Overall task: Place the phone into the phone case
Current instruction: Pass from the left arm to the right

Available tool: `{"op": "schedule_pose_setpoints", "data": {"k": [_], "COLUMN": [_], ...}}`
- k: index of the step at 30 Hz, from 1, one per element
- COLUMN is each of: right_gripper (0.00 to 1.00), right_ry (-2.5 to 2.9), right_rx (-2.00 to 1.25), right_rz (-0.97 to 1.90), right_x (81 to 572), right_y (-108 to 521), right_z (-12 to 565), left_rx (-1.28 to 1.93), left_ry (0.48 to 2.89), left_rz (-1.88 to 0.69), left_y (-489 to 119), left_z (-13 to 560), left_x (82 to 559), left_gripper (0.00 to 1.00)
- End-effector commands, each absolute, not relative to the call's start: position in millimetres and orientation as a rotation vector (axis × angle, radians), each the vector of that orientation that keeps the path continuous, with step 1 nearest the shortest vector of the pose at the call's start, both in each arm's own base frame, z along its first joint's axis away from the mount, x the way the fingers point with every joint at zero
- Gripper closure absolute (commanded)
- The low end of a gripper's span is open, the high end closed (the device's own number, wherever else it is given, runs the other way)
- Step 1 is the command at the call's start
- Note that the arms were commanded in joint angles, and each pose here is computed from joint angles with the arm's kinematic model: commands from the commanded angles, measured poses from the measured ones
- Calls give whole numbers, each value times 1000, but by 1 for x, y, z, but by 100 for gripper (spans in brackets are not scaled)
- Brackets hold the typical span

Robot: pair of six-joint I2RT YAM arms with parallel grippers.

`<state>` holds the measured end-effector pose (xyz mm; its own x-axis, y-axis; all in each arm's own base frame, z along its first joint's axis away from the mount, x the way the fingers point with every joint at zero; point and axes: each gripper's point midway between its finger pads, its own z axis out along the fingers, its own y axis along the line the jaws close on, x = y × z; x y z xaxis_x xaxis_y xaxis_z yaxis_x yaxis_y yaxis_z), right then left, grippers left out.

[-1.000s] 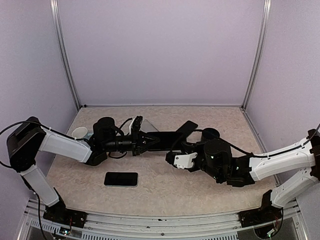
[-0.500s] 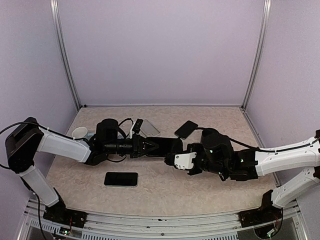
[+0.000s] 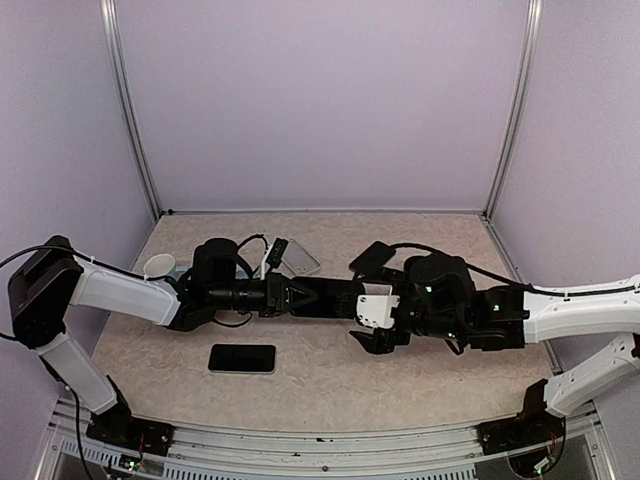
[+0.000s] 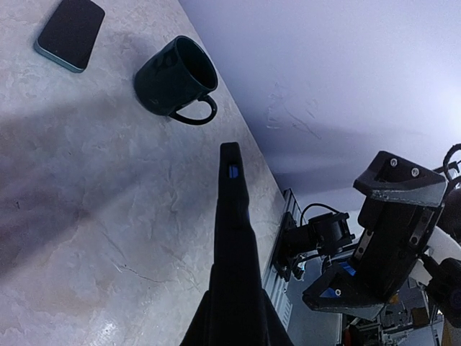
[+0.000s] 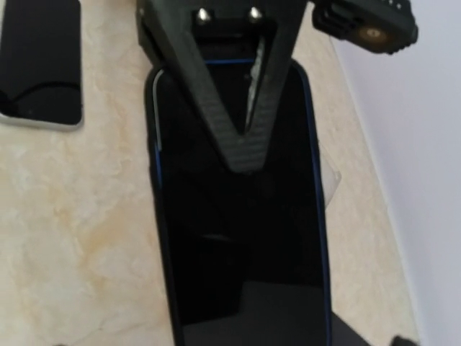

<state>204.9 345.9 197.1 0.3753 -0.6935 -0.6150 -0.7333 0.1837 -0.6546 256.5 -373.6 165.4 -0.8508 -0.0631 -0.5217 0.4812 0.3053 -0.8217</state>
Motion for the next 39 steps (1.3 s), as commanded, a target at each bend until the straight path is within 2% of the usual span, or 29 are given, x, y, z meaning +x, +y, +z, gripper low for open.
{"op": "schedule_pose_setpoints", "data": {"k": [1,16,39], "right_gripper": [0,0,0], "right_ry": [1372,1440,1470], "right_rx": [-1507,-1530,-1518], "right_rz": [164,227,249], "right_x": [200,209,218], "right_y": [344,356,367], "right_z": [209,196,188], "left_rx": [511,708,739], "left_ry": [1912,1837,1861], "left_rz": [-1628,-1619,-1607], "left_y": [-382,-400,-410], "left_z": [220,238,229], "left_x": [249,221,217], "left_gripper": [100,100,100]}}
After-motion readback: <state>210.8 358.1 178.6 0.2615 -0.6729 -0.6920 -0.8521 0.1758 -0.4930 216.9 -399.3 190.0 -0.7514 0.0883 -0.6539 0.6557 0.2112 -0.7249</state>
